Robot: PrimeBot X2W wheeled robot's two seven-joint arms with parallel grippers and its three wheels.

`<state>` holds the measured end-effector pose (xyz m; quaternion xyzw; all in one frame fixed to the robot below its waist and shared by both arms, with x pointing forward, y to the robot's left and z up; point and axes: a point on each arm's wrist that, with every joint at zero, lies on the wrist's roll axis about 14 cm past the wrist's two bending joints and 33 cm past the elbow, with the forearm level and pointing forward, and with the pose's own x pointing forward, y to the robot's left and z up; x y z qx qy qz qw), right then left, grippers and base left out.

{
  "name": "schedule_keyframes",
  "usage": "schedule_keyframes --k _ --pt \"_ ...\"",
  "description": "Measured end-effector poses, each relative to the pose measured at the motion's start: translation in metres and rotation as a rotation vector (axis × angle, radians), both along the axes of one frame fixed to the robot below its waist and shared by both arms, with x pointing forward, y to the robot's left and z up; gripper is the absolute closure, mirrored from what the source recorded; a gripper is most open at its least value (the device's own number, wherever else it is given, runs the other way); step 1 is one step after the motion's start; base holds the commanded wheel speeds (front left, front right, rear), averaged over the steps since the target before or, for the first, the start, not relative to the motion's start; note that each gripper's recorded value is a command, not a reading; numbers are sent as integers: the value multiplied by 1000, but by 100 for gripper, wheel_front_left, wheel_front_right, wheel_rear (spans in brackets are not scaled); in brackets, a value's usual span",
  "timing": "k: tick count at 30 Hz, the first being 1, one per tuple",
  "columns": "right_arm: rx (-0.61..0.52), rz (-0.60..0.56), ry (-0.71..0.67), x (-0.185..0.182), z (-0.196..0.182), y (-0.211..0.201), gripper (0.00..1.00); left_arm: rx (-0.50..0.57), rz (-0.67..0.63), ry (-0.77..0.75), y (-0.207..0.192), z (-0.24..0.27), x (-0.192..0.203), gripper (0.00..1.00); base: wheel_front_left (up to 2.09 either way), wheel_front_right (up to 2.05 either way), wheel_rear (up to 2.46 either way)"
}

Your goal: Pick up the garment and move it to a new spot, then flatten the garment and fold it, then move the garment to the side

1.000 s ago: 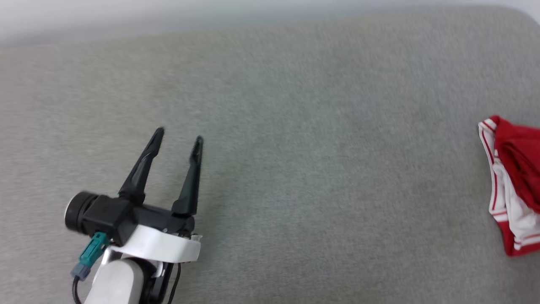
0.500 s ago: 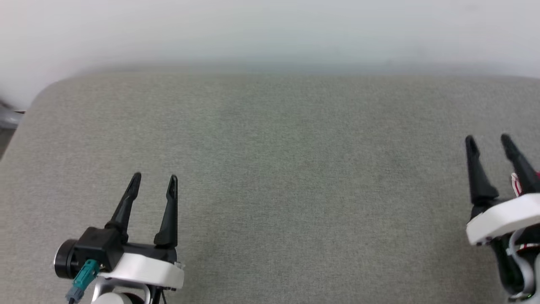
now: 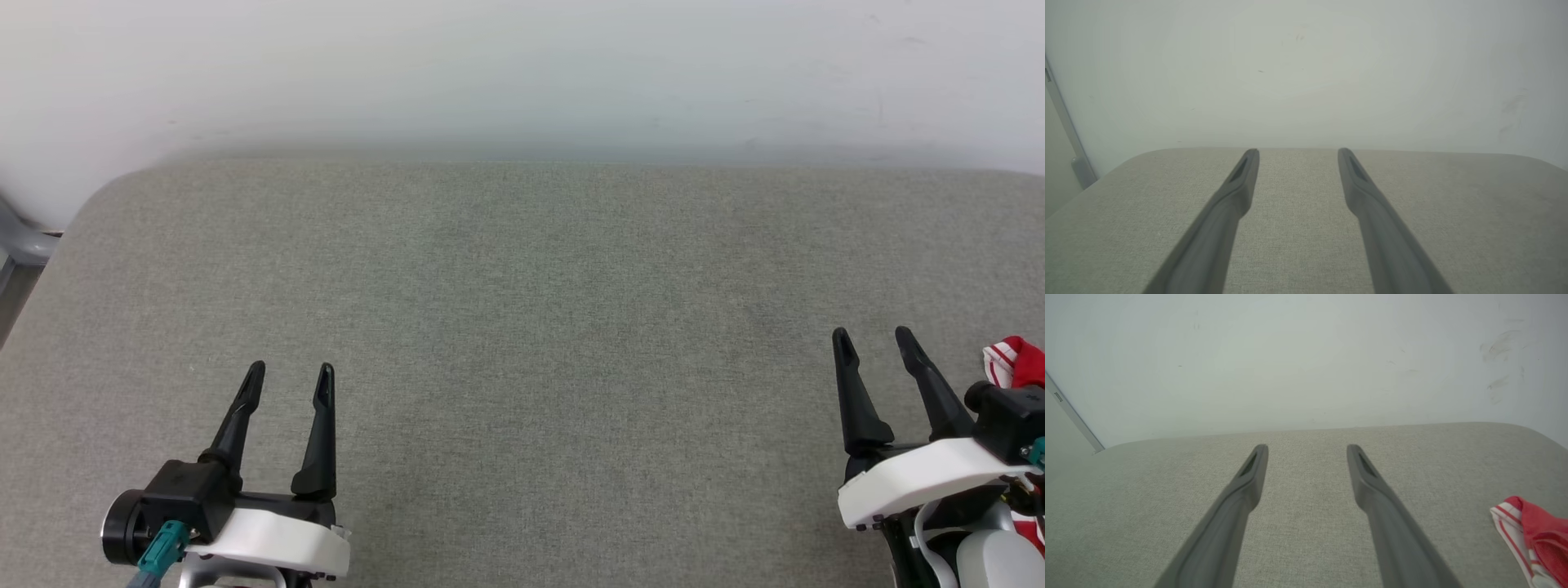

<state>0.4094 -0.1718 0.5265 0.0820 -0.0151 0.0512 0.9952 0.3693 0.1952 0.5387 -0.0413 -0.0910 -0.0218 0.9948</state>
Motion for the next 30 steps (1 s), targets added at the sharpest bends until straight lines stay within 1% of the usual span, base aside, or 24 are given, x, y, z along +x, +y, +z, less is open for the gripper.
schedule_keyframes --k 22,23,27,29,30 --pt "7 -4 -12 -3 4 1 0 -23 9 -13 1 3 -2 0 0 0 0" --pt "7 -5 -2 -4 0 1 100 -24 10 -1 1 -1 -2 100 0 0 0" --pt "10 -9 63 -10 -20 -1 100 -35 14 56 2 -19 -8 100 0 0 0" --pt "42 -14 79 -11 -24 -2 100 -70 18 72 3 -23 -9 100 0 0 0" --pt "42 -14 79 -11 -24 -2 100 -70 18 72 3 -23 -9 100 0 0 0"
